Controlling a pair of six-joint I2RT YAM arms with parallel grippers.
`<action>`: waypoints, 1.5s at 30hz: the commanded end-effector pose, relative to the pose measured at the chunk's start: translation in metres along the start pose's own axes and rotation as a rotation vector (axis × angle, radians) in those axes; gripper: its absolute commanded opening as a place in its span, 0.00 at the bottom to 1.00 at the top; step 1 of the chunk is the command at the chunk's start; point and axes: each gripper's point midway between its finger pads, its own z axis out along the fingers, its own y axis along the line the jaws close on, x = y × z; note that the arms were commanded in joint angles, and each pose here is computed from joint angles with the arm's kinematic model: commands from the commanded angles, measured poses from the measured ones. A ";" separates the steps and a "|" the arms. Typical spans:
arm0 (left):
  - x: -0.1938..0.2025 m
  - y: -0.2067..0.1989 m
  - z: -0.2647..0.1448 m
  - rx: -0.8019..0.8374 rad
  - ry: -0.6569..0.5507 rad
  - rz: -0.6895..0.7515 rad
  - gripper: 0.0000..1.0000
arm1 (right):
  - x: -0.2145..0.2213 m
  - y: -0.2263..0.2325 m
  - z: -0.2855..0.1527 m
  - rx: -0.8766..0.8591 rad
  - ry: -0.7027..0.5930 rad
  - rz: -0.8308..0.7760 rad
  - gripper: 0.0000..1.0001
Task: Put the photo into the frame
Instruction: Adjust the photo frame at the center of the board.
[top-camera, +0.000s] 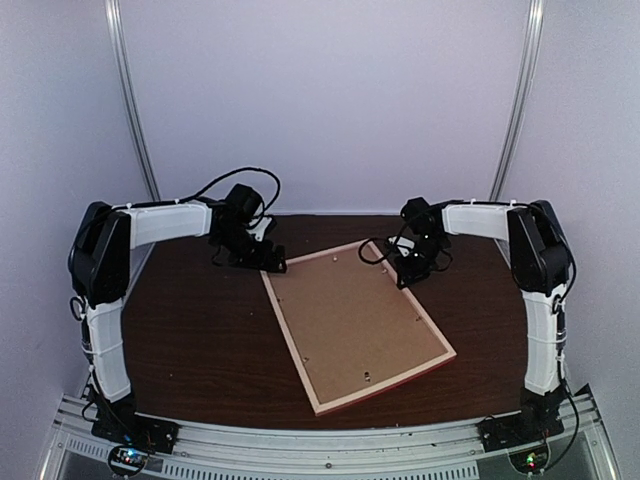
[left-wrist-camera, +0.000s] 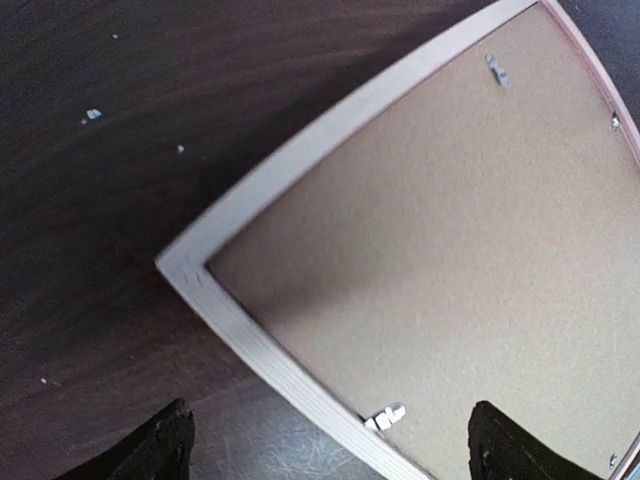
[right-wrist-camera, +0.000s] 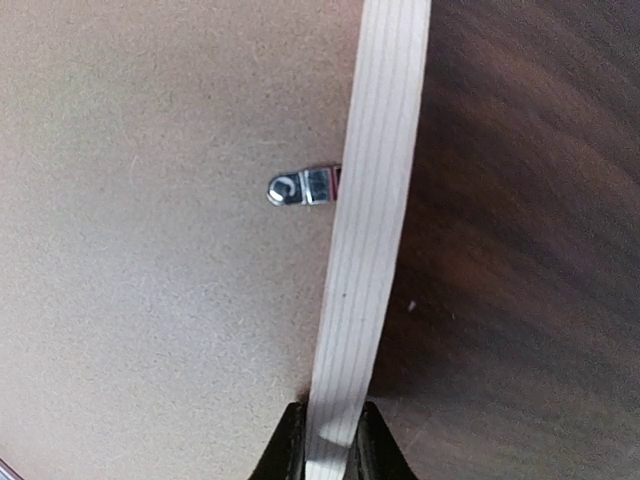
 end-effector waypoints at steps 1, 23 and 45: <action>-0.015 0.015 0.001 0.066 -0.014 0.036 0.97 | 0.005 0.006 0.028 -0.069 0.076 -0.173 0.02; -0.021 0.019 0.054 0.125 0.106 0.277 0.77 | -0.040 0.041 -0.003 -0.216 -0.063 -0.211 0.44; 0.015 0.044 0.063 -0.008 0.131 0.050 0.20 | 0.067 -0.002 -0.079 0.025 -0.185 0.330 0.52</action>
